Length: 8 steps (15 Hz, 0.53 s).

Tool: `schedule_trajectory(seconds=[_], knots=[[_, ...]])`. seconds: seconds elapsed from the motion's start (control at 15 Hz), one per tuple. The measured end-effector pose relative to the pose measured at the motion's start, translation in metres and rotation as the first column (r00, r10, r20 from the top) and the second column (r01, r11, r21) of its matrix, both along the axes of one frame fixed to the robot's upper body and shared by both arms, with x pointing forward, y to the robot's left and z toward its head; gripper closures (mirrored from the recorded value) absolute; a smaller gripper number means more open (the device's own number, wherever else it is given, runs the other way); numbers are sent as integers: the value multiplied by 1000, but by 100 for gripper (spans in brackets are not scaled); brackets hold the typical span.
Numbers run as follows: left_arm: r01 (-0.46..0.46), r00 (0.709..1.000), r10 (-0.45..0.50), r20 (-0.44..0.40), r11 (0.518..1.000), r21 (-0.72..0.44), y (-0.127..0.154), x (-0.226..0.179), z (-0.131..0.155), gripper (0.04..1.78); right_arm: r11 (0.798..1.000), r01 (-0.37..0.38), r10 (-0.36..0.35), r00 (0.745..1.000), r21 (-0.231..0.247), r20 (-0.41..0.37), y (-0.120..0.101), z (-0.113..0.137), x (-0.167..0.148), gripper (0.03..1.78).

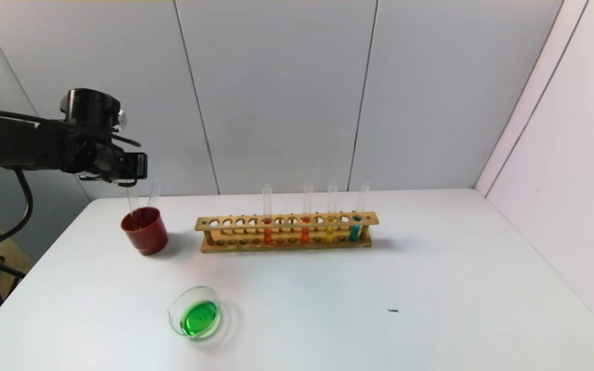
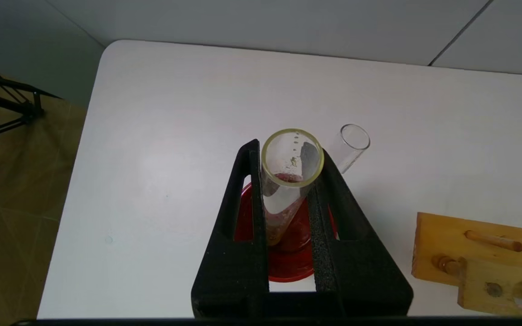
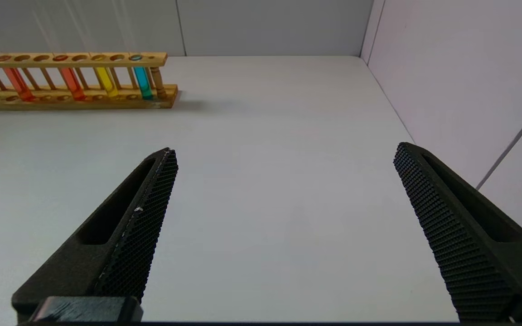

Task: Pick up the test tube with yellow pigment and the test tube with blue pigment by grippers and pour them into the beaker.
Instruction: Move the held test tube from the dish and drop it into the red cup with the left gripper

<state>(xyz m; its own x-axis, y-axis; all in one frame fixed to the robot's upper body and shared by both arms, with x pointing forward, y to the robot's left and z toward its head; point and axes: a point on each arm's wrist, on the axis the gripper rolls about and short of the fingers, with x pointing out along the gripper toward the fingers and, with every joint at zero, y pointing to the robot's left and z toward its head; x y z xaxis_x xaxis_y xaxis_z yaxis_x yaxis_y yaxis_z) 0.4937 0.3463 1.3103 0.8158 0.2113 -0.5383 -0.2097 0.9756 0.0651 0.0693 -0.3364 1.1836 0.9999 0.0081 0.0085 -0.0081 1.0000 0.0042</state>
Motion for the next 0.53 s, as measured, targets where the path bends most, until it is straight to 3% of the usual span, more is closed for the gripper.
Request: schedule_trajectory(seconds=[0.53], knots=[[-2, 1000, 1, -27, 1000, -23, -3, -5, -36, 147, 1000, 0, 0, 1000, 0, 0, 0, 0, 0, 7]])
